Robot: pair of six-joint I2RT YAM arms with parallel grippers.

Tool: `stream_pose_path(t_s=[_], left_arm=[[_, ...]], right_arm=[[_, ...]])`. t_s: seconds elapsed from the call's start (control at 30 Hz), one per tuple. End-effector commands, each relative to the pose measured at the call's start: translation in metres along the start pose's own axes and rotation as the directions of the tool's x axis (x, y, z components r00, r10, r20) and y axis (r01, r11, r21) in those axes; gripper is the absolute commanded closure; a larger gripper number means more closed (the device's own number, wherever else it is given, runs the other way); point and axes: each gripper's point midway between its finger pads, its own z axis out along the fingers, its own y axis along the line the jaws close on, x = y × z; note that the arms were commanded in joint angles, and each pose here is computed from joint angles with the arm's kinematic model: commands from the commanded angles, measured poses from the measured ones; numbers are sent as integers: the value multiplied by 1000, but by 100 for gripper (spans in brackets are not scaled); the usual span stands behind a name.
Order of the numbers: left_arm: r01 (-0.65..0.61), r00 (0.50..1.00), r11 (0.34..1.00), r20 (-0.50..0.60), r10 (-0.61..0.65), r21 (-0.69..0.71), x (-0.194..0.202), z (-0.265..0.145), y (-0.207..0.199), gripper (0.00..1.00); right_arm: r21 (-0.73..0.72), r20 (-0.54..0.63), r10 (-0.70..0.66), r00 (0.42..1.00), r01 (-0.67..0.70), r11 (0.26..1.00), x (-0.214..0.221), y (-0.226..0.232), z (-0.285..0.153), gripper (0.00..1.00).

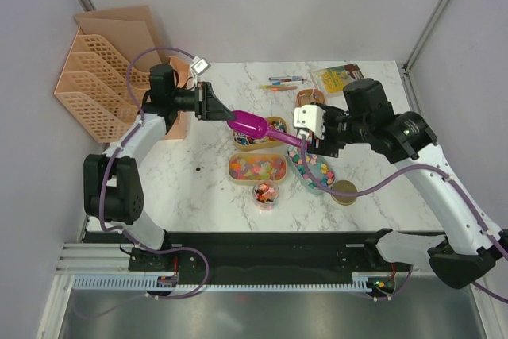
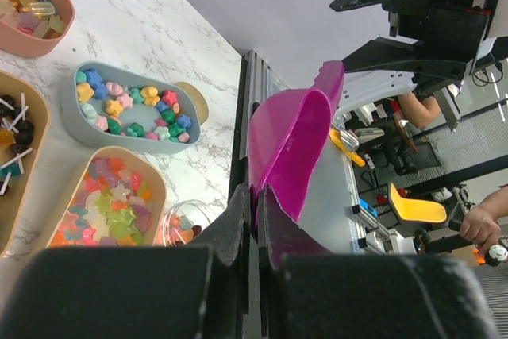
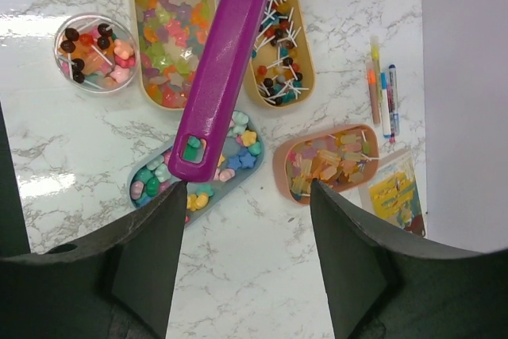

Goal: Pack the candies
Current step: Adjust the spatula.

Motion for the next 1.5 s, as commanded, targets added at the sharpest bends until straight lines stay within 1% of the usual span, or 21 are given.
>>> stream_pose_path(t_s=[0.0,0.17,0.3,0.37,0.57,0.77,0.93,1.07,1.13,1.17,1.27,1.33,1.47], left_arm=[[5,1000,999,-31,-3,52,0,0,-10,98],[7,1000,999,-19,-7,39,-5,-4,-3,98],[-6,1000,1000,-9,7,31,-10,-7,-3,98],[-3,1000,1000,-7,3,26,-9,-7,-1,98],[-9,1000,1000,0,9,13,-9,-7,-2,98],[-11,1000,1000,5,11,5,-10,-7,-2,98],[-12,1000,1000,7,12,1,-10,-7,-2,98],[-11,1000,1000,10,11,-4,-10,-6,0,98],[-12,1000,1000,11,13,-7,-10,-7,0,98],[-11,1000,1000,12,11,-8,-10,-7,1,98],[-14,1000,1000,14,14,-12,-10,-8,1,98],[-9,1000,1000,14,9,-14,-9,-8,3,98],[-12,1000,1000,14,13,-14,-9,-8,2,98]], right_arm=[[-44,120,-53,991,59,997,-36,0,-11,30],[-52,137,-70,988,77,996,-42,4,-23,30],[-81,123,-73,990,83,993,-40,8,-24,31],[-91,136,-78,988,91,992,-42,10,-24,30],[-136,109,-56,992,70,988,-30,14,-3,29],[-116,123,-24,992,38,993,-25,11,19,29],[-77,149,39,988,-28,997,-29,5,33,29],[-38,154,55,987,-49,998,-31,-2,39,33],[-46,146,60,987,-54,997,-31,-1,44,37],[-45,141,64,988,-58,997,-31,-2,45,44],[-54,132,73,989,-66,996,-30,1,49,52],[-59,122,73,990,-66,996,-28,3,54,55],[-66,100,84,991,-78,995,-25,5,60,55]])
